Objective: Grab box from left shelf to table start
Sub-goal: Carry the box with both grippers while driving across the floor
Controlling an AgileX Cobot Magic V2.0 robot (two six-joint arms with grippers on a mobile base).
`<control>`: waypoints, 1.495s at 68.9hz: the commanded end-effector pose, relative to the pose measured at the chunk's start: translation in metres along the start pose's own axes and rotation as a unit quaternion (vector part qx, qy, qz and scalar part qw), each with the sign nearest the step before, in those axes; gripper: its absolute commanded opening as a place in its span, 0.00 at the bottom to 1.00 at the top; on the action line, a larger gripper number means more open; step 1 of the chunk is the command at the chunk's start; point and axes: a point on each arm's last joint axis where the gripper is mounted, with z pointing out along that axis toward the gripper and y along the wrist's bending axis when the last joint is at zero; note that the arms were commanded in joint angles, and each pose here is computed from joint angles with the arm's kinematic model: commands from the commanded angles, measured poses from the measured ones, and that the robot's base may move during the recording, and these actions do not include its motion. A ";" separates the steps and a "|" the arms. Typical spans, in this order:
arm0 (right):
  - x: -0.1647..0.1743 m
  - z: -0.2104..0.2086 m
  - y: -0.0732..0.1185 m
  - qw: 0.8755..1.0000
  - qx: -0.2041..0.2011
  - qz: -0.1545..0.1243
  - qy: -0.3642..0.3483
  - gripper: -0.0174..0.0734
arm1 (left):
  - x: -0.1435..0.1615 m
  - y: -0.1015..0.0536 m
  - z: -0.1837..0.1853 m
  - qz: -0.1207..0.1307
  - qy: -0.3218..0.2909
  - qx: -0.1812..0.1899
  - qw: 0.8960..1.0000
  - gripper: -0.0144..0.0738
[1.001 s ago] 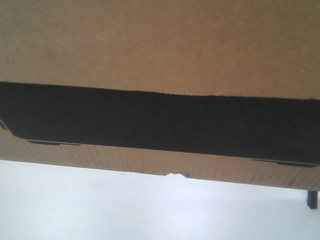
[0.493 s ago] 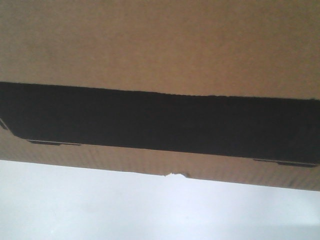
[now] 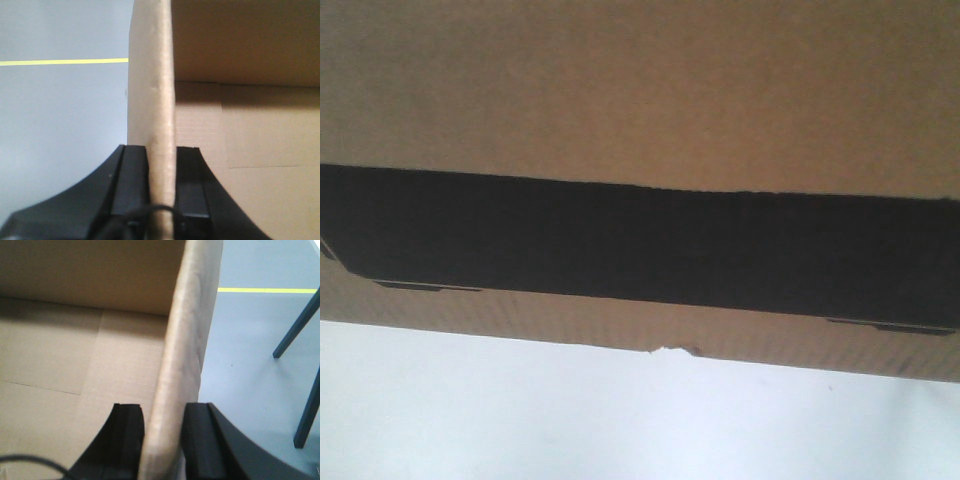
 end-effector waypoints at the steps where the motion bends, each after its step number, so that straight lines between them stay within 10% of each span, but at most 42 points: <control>1: -0.022 -0.008 0.004 0.996 -0.018 0.001 -0.090 0.25 | -0.026 -0.011 -0.015 -0.043 -0.105 0.067 0.991 0.05; 103: -0.022 -0.008 0.004 0.996 -0.018 0.001 -0.090 0.25 | -0.026 -0.011 -0.015 -0.043 -0.105 0.067 0.991 0.05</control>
